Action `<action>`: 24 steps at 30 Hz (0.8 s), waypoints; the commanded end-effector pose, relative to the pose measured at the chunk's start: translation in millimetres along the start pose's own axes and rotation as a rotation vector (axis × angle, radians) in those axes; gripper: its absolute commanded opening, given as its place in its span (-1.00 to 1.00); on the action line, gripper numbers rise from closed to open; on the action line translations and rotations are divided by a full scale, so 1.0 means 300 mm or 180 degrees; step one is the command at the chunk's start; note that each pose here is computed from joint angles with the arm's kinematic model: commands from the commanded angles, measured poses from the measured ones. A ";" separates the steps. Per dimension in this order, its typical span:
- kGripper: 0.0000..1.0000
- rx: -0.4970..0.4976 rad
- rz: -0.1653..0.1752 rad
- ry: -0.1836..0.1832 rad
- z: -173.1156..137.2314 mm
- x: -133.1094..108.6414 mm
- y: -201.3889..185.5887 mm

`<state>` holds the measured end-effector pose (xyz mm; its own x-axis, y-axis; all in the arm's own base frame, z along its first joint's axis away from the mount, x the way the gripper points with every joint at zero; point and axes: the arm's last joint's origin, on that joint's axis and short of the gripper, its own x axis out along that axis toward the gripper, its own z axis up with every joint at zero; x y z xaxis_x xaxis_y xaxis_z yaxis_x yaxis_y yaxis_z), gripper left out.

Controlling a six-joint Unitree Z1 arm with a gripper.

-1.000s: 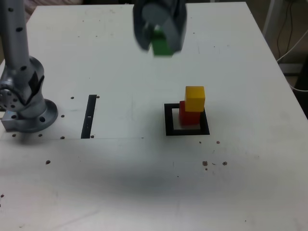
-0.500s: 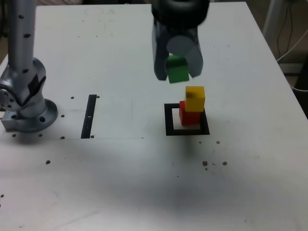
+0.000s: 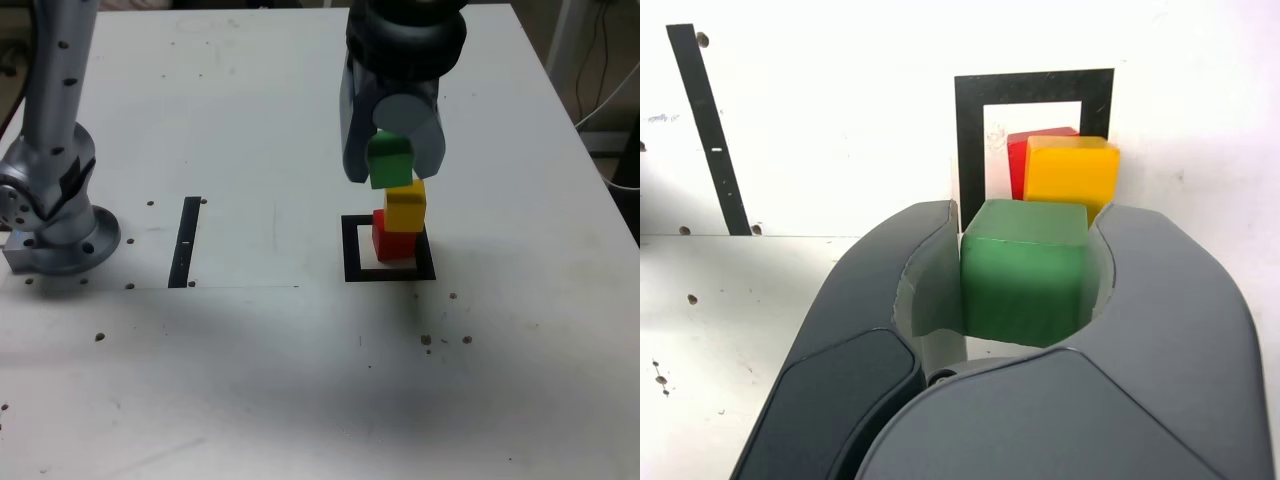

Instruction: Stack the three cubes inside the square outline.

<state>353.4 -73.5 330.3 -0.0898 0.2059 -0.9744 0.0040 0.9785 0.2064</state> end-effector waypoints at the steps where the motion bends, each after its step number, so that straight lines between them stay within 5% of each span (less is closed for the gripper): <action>1: -1.00 0.0005 -0.0007 0.0015 0.000 -0.003 0.006; 24: -0.95 -0.0003 -0.0040 0.0149 0.052 0.051 0.029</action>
<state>367.7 -62.1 315.5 -0.1317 0.1935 -0.9722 0.0012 0.9808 0.1950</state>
